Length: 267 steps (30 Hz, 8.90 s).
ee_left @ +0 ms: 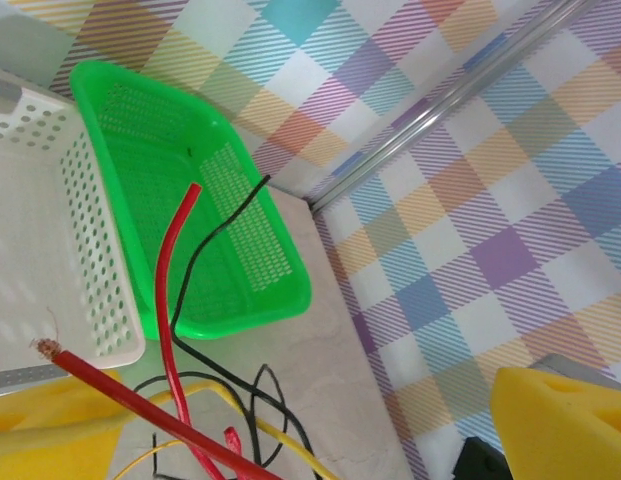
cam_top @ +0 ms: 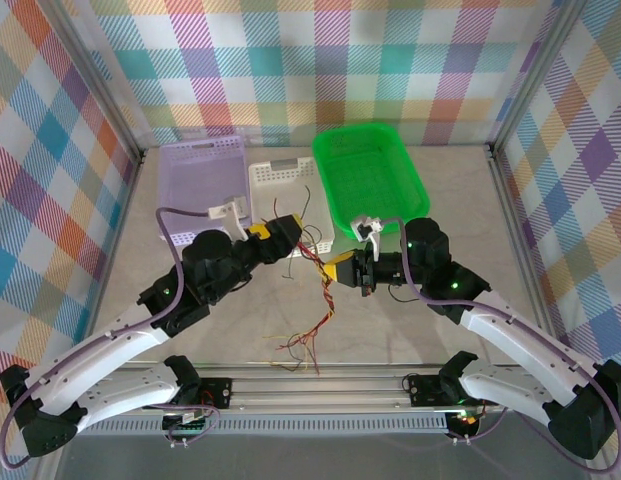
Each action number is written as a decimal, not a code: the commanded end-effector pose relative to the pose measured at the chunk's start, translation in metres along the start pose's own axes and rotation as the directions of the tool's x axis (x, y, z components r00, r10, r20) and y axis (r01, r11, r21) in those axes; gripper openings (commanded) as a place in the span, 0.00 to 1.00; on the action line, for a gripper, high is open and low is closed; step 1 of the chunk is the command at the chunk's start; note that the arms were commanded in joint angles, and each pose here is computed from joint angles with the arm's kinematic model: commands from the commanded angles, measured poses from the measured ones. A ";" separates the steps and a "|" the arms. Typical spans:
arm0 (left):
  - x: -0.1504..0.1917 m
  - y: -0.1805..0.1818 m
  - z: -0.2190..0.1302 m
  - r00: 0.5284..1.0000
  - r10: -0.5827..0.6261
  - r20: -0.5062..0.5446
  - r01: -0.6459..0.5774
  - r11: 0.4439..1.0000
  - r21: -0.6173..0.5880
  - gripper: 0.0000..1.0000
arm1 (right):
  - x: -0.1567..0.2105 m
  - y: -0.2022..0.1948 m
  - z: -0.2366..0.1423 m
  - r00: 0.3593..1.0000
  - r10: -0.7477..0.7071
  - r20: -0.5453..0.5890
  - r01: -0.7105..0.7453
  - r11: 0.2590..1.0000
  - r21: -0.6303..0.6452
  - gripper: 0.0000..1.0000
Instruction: Untangle the cables
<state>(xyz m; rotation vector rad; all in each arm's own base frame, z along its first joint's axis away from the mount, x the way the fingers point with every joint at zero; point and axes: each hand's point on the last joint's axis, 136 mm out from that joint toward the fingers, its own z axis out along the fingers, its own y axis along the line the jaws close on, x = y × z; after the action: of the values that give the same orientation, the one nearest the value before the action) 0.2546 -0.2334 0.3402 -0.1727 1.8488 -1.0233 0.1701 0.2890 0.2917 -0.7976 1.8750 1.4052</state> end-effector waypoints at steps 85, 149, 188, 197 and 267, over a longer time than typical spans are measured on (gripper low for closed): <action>-0.012 -0.050 0.035 0.967 0.181 -0.180 -0.158 0.978 0.135 0.00 | -0.041 -0.084 0.042 0.899 0.381 0.215 -0.404 0.912 0.073 0.53; -0.084 0.054 -0.181 0.825 0.538 -0.175 -0.561 0.738 -0.375 0.00 | 0.040 -0.187 -0.253 0.645 0.220 0.732 -0.763 0.128 0.633 0.00; -0.204 -0.014 -0.143 0.663 0.748 0.020 -0.586 0.536 -0.607 0.00 | 0.022 -0.190 -0.229 0.622 0.315 0.717 -0.782 0.296 0.549 0.00; -0.247 -0.018 -0.080 0.674 0.738 0.026 -0.557 0.531 -0.639 0.00 | 0.009 -0.181 -0.226 0.648 0.296 0.701 -0.757 0.348 0.553 0.00; -0.175 0.312 0.096 0.974 0.010 -0.225 -0.186 0.601 -0.778 0.79 | -0.036 -0.091 -0.129 0.862 0.323 0.390 -0.480 0.767 0.425 0.00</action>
<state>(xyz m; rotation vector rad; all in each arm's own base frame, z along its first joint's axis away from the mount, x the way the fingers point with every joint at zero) 0.5223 0.0050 0.1559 -0.5324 2.4645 0.0421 0.2418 0.1382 0.2712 0.1463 2.1746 1.0381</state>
